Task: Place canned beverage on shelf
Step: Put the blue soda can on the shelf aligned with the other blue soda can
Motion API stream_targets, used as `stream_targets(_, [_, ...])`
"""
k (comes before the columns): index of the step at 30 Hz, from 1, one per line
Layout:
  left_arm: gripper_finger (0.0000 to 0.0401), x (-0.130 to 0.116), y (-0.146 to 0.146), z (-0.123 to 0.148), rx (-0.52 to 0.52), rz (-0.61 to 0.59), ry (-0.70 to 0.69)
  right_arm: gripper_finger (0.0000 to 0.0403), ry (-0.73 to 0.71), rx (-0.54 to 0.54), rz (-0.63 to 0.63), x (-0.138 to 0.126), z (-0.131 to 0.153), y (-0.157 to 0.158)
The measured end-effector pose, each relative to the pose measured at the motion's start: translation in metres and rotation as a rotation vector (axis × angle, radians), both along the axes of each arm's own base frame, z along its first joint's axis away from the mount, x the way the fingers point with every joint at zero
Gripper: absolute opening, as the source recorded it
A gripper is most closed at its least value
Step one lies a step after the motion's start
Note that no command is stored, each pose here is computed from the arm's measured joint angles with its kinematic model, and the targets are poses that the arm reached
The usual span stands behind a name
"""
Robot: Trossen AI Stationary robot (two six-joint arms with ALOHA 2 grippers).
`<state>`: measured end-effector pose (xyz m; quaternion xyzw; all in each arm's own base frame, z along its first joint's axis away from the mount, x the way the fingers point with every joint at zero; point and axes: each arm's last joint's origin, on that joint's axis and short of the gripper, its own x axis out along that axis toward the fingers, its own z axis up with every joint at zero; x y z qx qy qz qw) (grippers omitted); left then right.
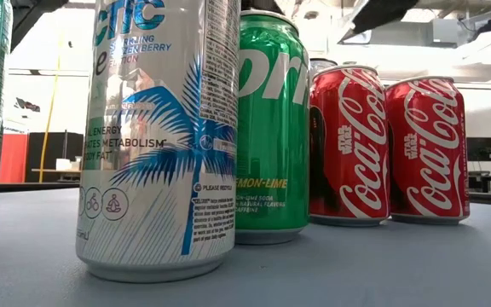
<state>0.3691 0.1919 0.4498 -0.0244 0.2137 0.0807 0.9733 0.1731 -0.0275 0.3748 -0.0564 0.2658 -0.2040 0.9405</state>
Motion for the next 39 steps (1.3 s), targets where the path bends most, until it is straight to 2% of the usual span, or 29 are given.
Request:
stream_targets(7, [0.0298,-0.02,-0.027,0.033,0.025,-0.025,-0.081,0.0232,0.015,-0.086,-0.029,0.038,-0.009,-0.022])
stream_targets(14, [0.0298,-0.043,-0.061,0.063,0.108,-0.018,-0.146,0.0232,-0.094,-0.025,-0.005,0.074,-0.02,-0.059])
stream_targets(22, [0.0298,-0.07,-0.098,0.091,0.236,0.016,-0.197,0.0232,-0.076,-0.037,-0.018,0.101,-0.042,-0.086])
stream_targets(29, [0.0298,-0.087,-0.115,0.103,0.281,0.028,-0.217,0.0232,-0.088,-0.027,-0.028,0.12,-0.06,-0.101])
stream_targets(39, [0.0298,-0.092,-0.119,0.102,0.297,0.01,-0.184,0.0232,-0.125,-0.014,-0.077,0.13,-0.07,-0.116])
